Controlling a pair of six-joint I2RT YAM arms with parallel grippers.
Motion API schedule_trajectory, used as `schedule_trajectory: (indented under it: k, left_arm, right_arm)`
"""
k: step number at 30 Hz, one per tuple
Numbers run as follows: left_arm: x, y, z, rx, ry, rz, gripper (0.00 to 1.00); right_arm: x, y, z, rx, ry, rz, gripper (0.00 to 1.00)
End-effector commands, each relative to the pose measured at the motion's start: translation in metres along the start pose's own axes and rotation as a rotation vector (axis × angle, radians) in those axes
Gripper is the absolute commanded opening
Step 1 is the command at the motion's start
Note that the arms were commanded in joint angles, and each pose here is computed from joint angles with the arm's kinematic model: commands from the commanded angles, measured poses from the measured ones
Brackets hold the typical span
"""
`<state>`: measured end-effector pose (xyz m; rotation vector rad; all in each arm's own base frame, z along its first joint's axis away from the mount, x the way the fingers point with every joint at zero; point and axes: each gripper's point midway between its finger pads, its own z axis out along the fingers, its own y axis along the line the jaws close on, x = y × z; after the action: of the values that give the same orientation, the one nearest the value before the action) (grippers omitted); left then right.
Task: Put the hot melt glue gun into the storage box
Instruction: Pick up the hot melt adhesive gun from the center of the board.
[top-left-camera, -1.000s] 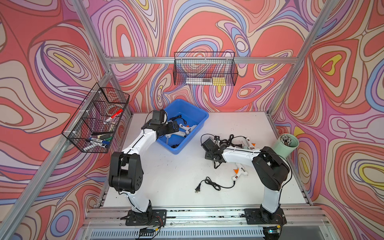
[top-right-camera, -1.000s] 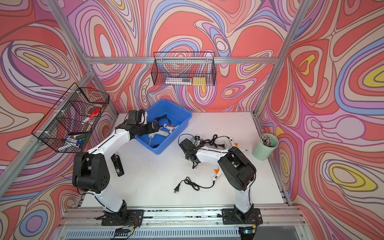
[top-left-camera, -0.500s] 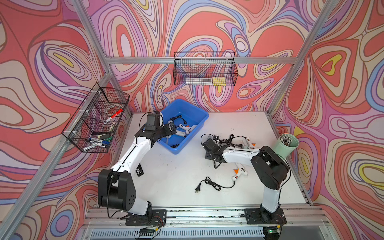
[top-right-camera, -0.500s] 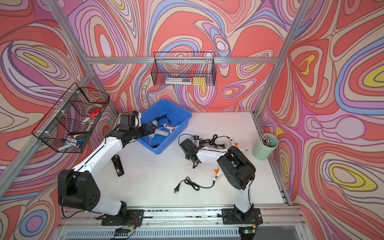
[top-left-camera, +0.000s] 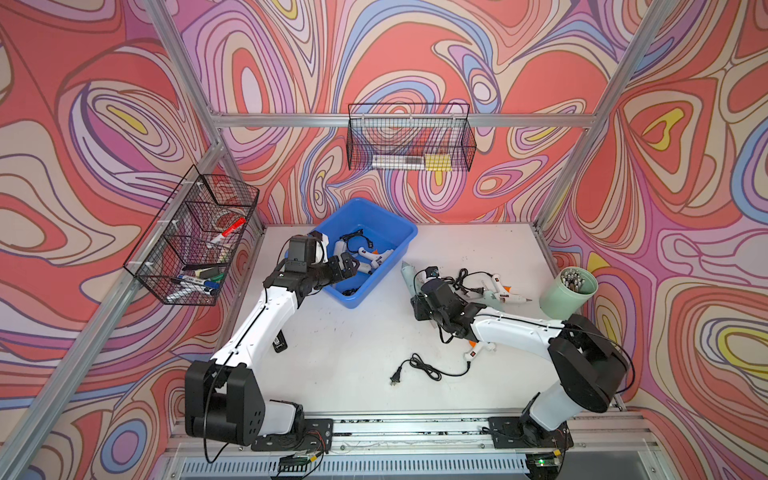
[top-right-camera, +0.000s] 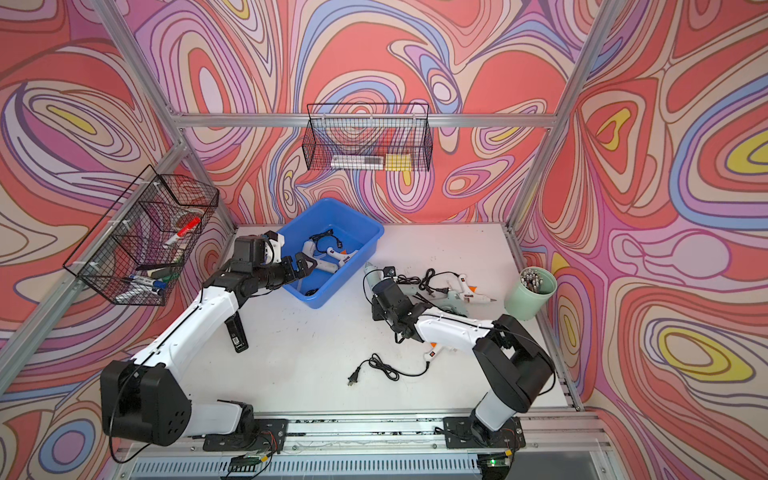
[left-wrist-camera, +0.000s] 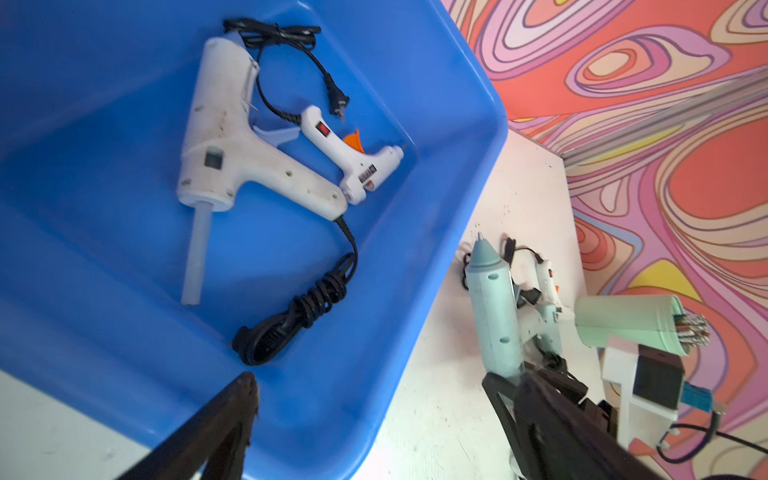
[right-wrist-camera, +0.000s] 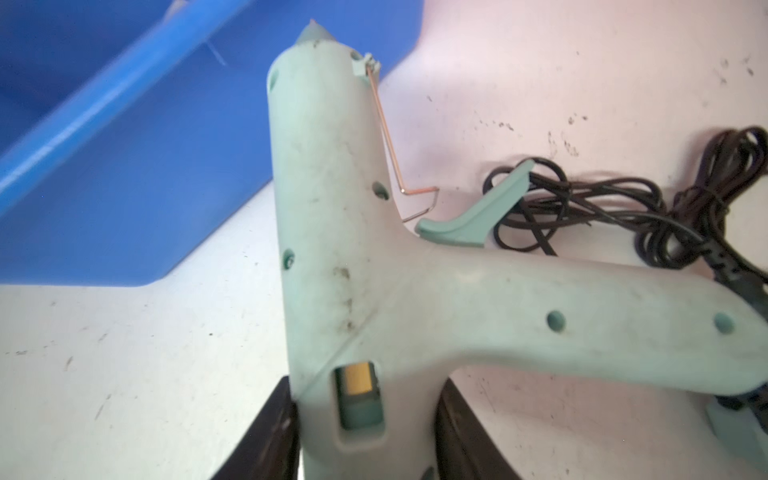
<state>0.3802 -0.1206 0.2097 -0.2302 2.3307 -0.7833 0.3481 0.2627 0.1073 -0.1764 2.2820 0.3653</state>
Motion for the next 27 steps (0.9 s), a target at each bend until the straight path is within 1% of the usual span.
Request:
schedule_trajectory:
  k: [1, 6, 9, 10, 16, 21, 27]
  left_arm:
    - [0.005, -0.033, -0.011, 0.153, 0.008, -0.014, 0.99]
    - [0.029, -0.054, -0.009, 0.177, 0.061, 0.010, 0.99]
    - [0.047, -0.061, 0.000, 0.187, 0.099, -0.012, 0.99]
    - [0.047, -0.065, 0.004, 0.201, 0.089, -0.015, 0.99]
    - [0.062, -0.060, 0.023, 0.192, 0.124, -0.084, 0.99]
    - [0.068, -0.070, 0.037, 0.227, 0.139, -0.118, 0.99]
    - [0.074, -0.086, 0.063, 0.274, 0.162, -0.164, 0.99]
  right_arm:
    - [-0.030, 0.024, -0.015, -0.092, -0.136, -0.042, 0.00]
    - [-0.038, 0.043, -0.027, -0.149, -0.193, -0.062, 0.00]
    - [-0.040, 0.054, -0.032, -0.168, -0.219, -0.072, 0.00]
    - [-0.040, 0.057, -0.032, -0.171, -0.223, -0.075, 0.00]
    - [-0.037, 0.063, -0.033, -0.171, -0.234, -0.080, 0.00]
    - [-0.037, 0.065, -0.040, -0.179, -0.263, -0.082, 0.00]
    - [-0.037, 0.072, -0.048, -0.188, -0.285, -0.098, 0.00]
